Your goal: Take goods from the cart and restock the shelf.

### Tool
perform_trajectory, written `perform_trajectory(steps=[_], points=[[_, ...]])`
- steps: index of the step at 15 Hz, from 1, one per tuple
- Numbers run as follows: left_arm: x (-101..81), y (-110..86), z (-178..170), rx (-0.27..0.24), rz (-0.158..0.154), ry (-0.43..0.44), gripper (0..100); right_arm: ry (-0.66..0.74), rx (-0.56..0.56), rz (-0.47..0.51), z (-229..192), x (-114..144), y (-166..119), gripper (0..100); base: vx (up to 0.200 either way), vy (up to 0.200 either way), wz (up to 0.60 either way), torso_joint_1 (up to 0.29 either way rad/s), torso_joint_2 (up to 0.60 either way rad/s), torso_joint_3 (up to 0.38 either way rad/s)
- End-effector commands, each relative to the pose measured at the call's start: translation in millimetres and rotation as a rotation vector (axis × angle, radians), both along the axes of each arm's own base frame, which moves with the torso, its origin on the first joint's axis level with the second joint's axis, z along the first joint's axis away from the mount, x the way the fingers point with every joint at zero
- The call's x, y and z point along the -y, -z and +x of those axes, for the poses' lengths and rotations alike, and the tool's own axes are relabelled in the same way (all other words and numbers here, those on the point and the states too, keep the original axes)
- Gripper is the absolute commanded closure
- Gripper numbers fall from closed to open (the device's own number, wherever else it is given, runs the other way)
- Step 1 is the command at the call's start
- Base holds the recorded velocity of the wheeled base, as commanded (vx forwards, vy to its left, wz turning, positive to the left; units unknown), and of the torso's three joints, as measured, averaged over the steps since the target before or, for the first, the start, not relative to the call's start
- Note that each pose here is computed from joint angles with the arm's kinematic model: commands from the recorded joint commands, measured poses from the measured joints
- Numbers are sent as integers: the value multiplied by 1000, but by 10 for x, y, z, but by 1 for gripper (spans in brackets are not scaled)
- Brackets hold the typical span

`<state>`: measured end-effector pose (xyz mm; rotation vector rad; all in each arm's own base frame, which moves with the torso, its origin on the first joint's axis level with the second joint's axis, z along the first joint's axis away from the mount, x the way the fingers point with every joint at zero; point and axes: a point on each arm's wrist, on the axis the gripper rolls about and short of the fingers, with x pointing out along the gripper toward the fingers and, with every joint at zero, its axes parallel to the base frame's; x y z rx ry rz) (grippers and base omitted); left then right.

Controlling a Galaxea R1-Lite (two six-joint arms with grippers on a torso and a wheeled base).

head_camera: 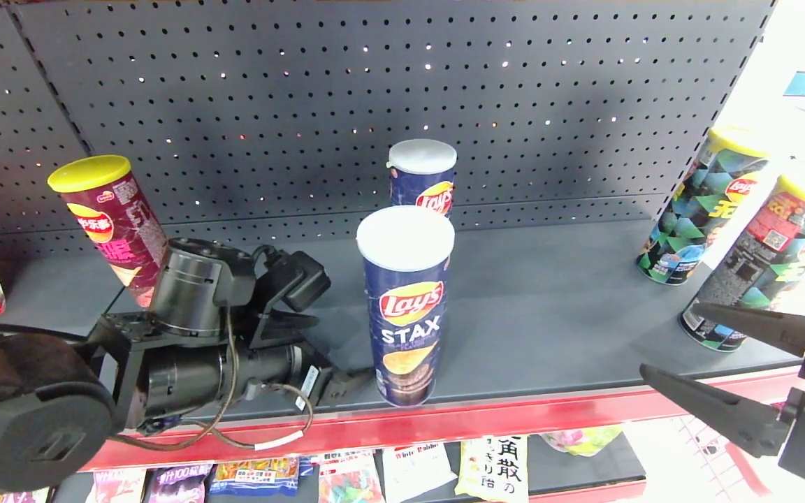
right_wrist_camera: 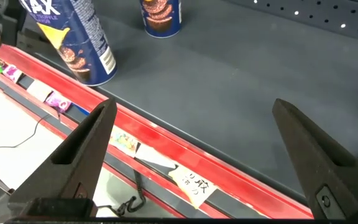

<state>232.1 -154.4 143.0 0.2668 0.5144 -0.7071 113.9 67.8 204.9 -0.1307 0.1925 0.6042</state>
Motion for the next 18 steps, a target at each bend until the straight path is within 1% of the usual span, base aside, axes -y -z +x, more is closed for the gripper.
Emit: perform_trajectory(steps=[1,5,7,15,16,17,18], points=[[44,9,52,1,0,3,0,4,-1,-1,10,1,0,0,0,0,0,0,0,0],[74,16,81,-1,1,6,0,4,-3,-3,9,2,6,0,0,0,0,0,0,0],[113,-7,76,7,-4,17,0,5,-3,-3,10,3,6,0,0,0,0,0,0,0],[101,8,68,4,2,8,0,4,-5,-3,-23,19,32,0,0,0,0,0,0,0],[43,-42,15,21,1,-19,0,5,-14,-9,-54,40,82,0,0,0,0,0,0,0],[-111,-136,-120,50,-4,-68,0,8,-17,-13,-100,67,134,0,0,0,0,0,0,0],[-251,-235,-265,85,-21,-93,0,12,-19,-15,-134,87,166,0,0,0,0,0,0,0]])
